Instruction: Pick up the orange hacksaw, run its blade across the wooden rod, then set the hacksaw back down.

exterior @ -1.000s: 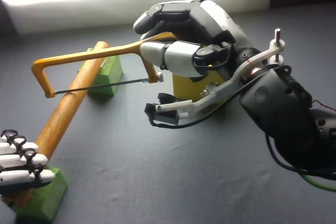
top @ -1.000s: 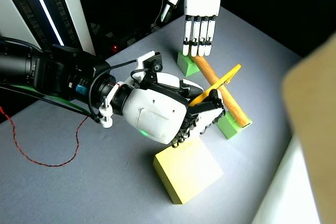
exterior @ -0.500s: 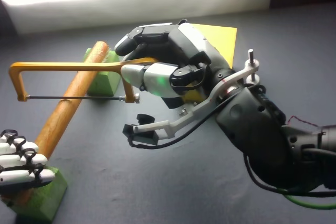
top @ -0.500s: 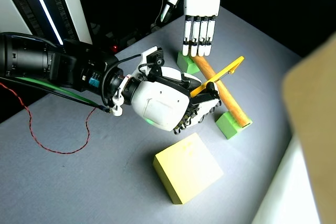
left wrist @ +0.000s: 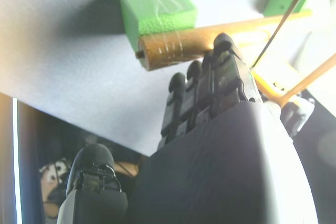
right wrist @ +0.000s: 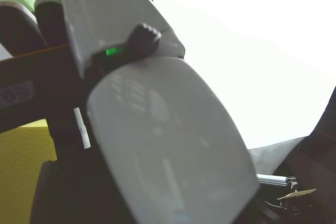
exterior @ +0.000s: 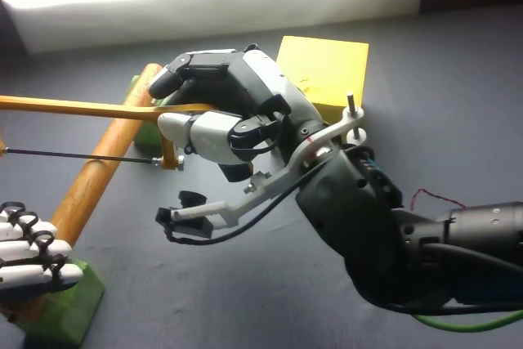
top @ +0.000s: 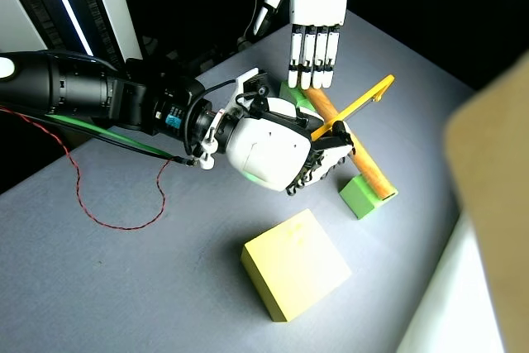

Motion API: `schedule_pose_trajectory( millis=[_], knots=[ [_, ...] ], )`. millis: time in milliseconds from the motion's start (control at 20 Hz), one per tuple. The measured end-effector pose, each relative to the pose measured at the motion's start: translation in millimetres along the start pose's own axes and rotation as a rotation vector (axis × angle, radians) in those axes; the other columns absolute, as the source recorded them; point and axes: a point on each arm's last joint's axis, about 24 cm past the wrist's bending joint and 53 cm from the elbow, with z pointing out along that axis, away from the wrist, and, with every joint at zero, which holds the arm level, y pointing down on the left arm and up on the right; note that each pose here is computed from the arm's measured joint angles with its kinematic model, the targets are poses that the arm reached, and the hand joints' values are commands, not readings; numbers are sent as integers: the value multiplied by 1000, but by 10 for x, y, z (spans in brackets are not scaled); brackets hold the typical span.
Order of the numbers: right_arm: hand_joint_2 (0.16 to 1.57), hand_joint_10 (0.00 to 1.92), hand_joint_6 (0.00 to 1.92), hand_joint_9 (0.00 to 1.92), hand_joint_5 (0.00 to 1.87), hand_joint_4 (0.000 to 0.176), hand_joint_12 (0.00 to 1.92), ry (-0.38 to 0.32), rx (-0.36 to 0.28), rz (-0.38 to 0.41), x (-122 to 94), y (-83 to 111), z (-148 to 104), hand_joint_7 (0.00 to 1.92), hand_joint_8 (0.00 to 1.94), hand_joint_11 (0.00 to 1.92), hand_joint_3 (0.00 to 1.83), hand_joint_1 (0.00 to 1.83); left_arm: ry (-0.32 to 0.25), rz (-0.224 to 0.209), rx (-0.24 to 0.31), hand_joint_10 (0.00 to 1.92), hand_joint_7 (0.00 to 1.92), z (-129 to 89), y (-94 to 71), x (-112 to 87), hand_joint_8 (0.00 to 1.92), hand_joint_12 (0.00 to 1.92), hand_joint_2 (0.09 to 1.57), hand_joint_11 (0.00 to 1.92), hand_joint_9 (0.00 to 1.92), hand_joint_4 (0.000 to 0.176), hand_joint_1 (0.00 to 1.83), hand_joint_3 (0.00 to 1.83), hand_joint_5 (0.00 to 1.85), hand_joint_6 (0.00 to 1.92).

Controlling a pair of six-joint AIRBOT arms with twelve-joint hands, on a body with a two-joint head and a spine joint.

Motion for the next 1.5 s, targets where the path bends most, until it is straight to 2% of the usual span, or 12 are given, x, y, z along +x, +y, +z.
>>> schedule_pose_trajectory(
  millis=[250, 300, 400, 500, 700, 950, 1000, 1200, 1300, 1450, 1500],
  knots=[
    [1158, 1342, 1109, 889, 760, 0, 1311, 7, 1, 9, 99, -67, 33, 934, 1055, 814, 0, 1366, 1, 0, 0, 0, 4, 1, -3, 3, 0, 99, 1146, 0, 2, 0, 0, 1, 51, 1],
    [1156, 1335, 1095, 896, 768, 0, 1318, 7, 1, 11, 104, -71, 33, 931, 1062, 820, 0, 1368, 2, 0, -1, 2, 9, 1, 1, 7, 3, 93, 1143, 0, 7, 0, 0, 0, 55, 4],
    [1123, 1262, 994, 973, 837, 0, 1310, 6, 1, 11, 106, -71, 32, 1007, 949, 825, 0, 1377, 2, 0, -1, 0, 1, 1, 0, 6, 0, 67, 1139, 0, 1, 0, 0, 0, 41, 2],
    [1120, 1255, 990, 981, 838, 0, 1304, 5, 2, 8, 85, -70, 18, 1014, 938, 829, 0, 1378, 2, 0, -1, 1, 2, 1, -1, 6, 1, 64, 1139, 2, 3, 0, 0, 0, 41, 2],
    [1118, 1248, 978, 979, 854, 0, 1318, -7, 20, -5, -70, -99, -72, 1006, 955, 829, 0, 1376, 1, -1, 7, 4, 10, 3, -23, 8, 4, 76, 1138, 10, 9, 0, 0, 0, 37, 3],
    [1116, 1256, 959, 978, 861, 0, 1320, -54, 9, -32, -408, 30, -179, 1013, 943, 844, 0, 1377, 1, 0, 9, 0, 21, 3, -28, 8, 0, 107, 1148, 0, 12, 0, 0, 0, 47, 0],
    [1147, 1319, 1062, 908, 794, 0, 1342, -57, 13, -36, -446, 30, -214, 950, 1036, 817, 0, 1369, 1, -1, 9, 0, 13, 3, -29, 8, 0, 88, 1145, 0, 2, 0, 0, 0, 43, 0],
    [1152, 1326, 1074, 900, 786, 0, 1330, -50, 36, -52, -519, 22, -353, 927, 1072, 824, 1, 1368, 1, -1, 10, 0, 41, 2, -30, 7, 0, 130, 1140, 0, 26, 0, 0, 0, 65, 0],
    [1147, 1313, 1061, 910, 797, 0, 1328, -56, 39, -58, -587, 64, -404, 943, 1046, 837, 0, 1370, 1, -1, 10, 0, 19, 3, -31, 7, 0, 89, 1139, 0, 9, 0, 0, 0, 45, 0],
    [1149, 1311, 1076, 912, 785, 0, 1321, -55, 23, -59, -626, 127, -417, 938, 1050, 834, 1, 1369, 1, -1, 11, 2, 32, 3, -32, 7, 2, 108, 1137, 0, 22, 0, 0, 0, 57, 2],
    [1120, 1253, 972, 977, 851, 0, 1313, -52, 22, -58, -619, 132, -422, 992, 978, 850, 0, 1376, 1, -1, 10, 3, 37, 2, -31, 6, 4, 110, 1139, 0, 24, 0, 0, 0, 65, 5]
  ],
)
